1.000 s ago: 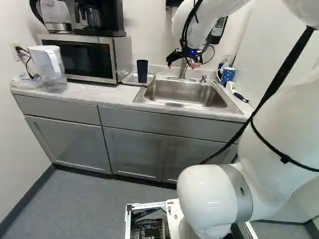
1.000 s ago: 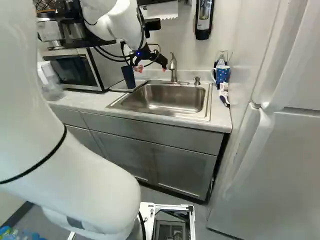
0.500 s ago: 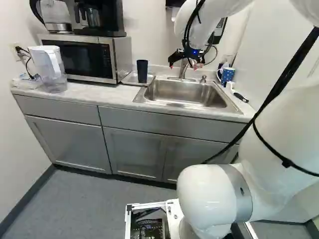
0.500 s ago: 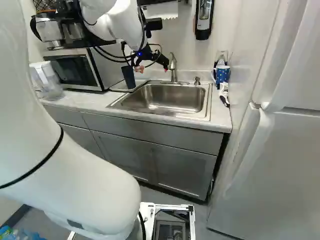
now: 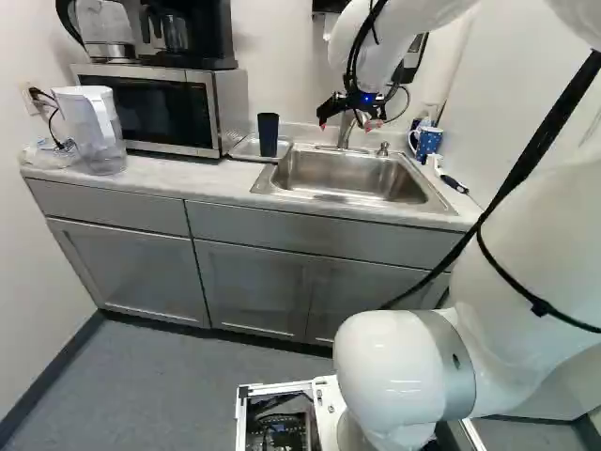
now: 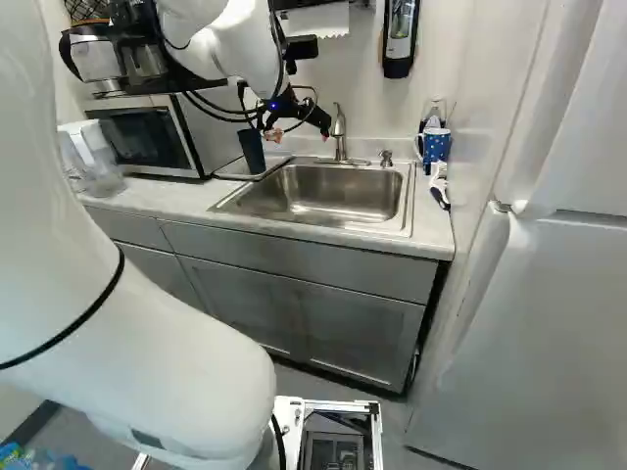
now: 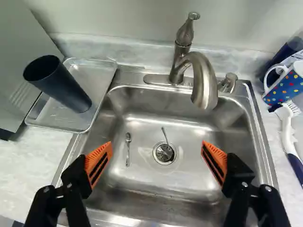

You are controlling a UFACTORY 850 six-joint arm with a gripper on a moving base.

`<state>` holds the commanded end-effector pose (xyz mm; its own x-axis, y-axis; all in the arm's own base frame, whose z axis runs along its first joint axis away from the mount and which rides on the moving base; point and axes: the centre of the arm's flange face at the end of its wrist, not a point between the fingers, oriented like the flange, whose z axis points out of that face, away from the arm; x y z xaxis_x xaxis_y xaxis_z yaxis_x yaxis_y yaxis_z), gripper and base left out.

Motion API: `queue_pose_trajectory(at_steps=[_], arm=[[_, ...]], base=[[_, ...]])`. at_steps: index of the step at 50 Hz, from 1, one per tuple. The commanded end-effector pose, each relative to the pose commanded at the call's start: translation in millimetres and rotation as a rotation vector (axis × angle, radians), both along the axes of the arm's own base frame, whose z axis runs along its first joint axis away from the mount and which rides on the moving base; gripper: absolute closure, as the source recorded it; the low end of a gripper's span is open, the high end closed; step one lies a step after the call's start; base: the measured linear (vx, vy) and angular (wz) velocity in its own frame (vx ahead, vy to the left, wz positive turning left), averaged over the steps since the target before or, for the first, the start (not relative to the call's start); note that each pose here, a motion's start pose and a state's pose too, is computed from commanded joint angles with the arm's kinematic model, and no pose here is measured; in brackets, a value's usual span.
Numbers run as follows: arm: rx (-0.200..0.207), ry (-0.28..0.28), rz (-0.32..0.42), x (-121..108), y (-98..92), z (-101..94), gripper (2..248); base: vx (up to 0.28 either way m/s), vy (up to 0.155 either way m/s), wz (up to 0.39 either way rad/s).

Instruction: Rinse the cup and place it in the tray

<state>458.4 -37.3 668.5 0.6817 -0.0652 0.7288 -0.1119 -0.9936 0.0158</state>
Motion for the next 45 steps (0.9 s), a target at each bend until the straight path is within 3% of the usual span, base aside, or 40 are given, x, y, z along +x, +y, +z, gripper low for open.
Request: queue_pose_trajectory(at_steps=[22,45], arm=[[0.0,0.0,0.0,0.0,0.0,0.0,3],[0.0,0.0,0.0,0.0,0.0,0.0,3]], base=[[-0.003,0.0,0.0],[-0.07,0.0,0.0]])
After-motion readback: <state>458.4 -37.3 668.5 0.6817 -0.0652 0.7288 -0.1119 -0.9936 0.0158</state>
